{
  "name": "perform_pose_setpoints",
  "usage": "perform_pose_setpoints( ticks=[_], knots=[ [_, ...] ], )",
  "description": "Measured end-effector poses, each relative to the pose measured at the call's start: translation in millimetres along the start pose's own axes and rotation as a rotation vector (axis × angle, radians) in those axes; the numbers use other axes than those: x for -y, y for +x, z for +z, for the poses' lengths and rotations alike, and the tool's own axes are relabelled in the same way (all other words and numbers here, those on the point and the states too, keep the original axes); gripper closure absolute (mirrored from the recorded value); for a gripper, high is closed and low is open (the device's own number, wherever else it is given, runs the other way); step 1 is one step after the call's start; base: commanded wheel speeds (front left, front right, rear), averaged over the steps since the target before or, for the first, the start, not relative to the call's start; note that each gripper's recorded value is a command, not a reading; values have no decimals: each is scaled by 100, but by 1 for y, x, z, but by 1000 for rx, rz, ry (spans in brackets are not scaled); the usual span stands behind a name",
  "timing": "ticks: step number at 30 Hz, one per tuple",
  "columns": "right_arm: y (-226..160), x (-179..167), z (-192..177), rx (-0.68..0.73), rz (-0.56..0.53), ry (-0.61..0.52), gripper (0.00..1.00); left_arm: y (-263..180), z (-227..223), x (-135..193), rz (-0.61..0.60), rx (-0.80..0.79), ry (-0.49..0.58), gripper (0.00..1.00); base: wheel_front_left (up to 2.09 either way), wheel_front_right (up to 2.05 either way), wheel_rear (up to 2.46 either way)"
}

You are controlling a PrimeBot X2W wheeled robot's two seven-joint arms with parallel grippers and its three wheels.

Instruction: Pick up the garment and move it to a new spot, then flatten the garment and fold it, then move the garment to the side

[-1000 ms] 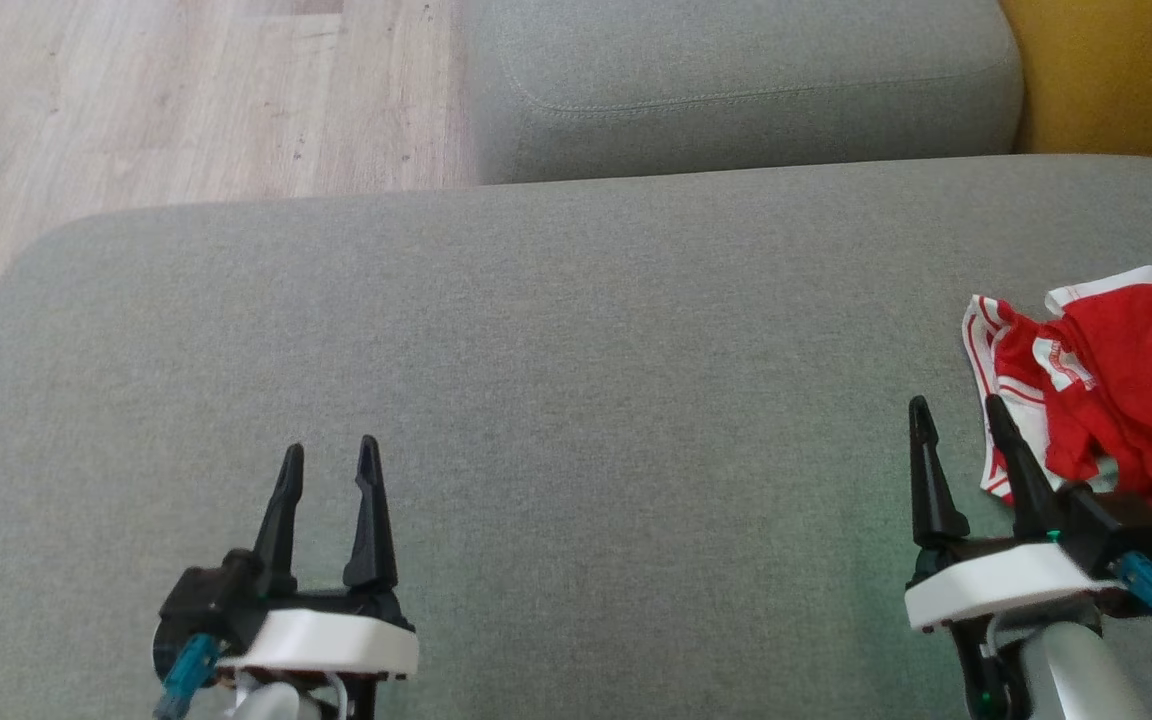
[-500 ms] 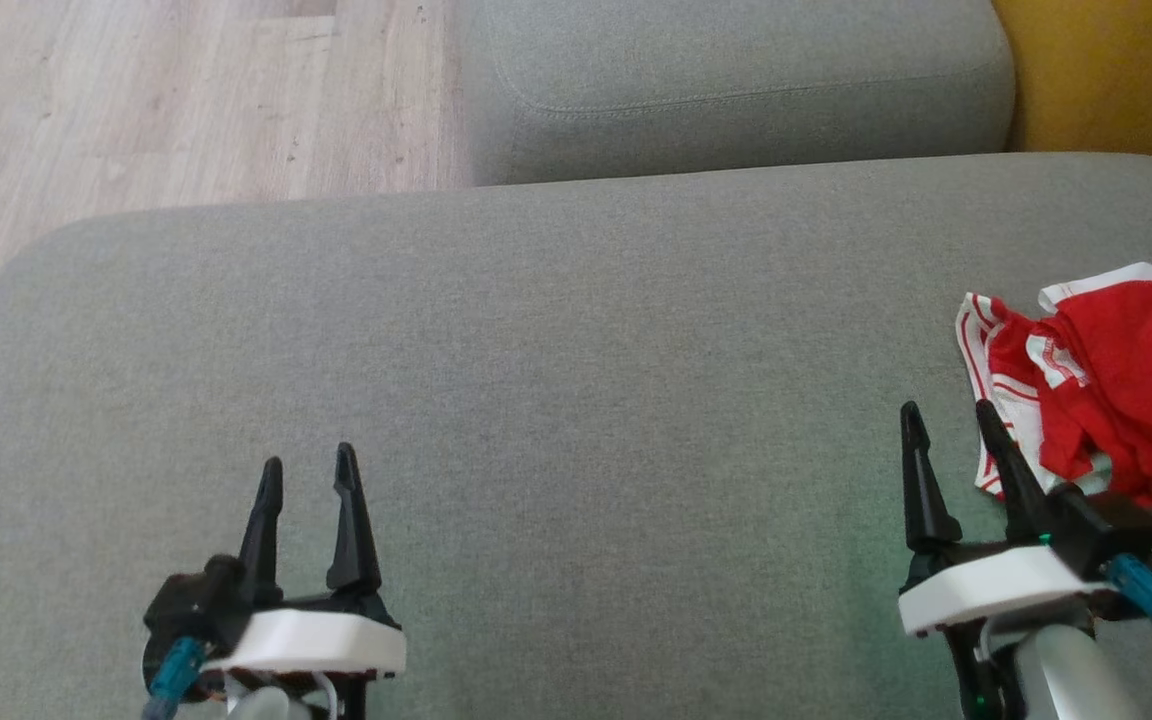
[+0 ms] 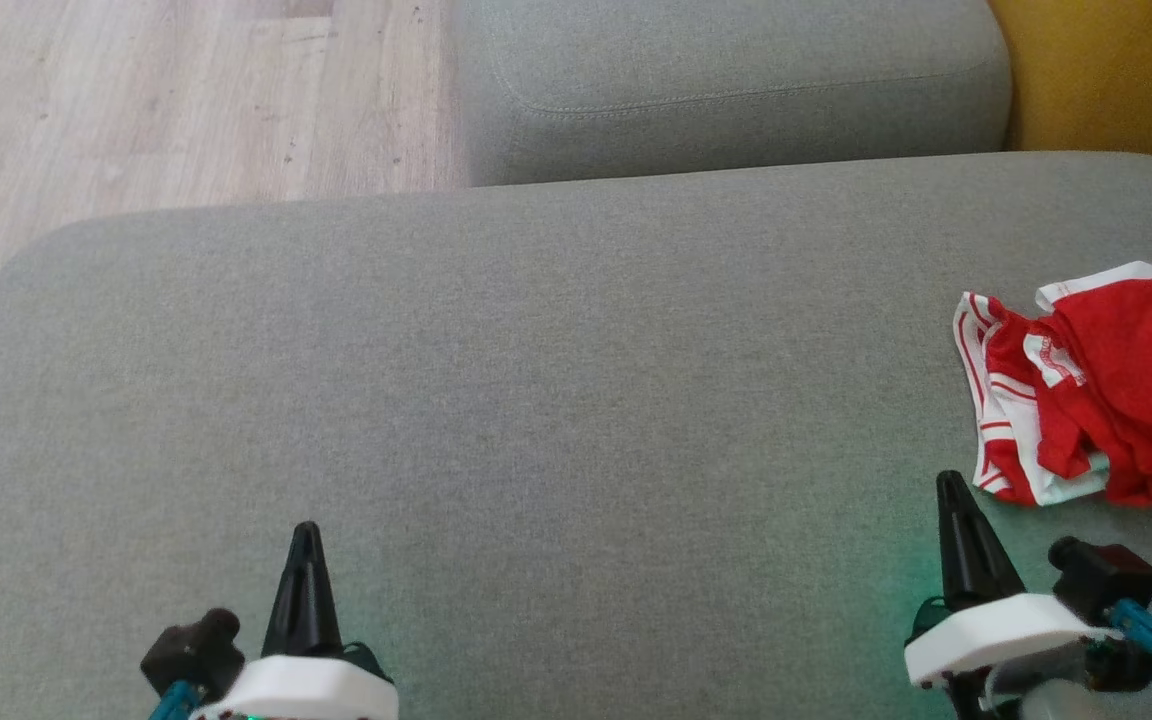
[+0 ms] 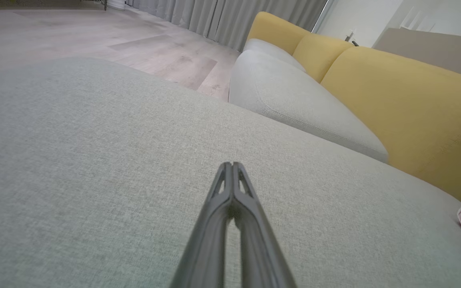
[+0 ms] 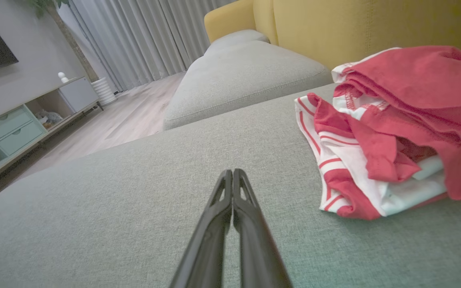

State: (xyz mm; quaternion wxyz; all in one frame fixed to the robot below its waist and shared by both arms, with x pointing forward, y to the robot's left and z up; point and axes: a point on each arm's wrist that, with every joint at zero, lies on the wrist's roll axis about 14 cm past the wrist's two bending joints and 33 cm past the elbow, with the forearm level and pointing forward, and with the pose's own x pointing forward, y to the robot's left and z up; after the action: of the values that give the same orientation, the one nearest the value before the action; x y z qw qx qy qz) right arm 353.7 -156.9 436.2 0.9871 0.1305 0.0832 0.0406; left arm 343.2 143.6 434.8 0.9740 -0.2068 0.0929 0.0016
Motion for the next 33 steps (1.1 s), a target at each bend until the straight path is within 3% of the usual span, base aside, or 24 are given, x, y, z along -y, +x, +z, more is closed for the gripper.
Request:
perform_pose_setpoints(
  ticks=[33],
  knots=[
    [0,19,8,8,-90,379,100,6,7,-14,49,-27,-338,100,0,0,0]
  ],
)
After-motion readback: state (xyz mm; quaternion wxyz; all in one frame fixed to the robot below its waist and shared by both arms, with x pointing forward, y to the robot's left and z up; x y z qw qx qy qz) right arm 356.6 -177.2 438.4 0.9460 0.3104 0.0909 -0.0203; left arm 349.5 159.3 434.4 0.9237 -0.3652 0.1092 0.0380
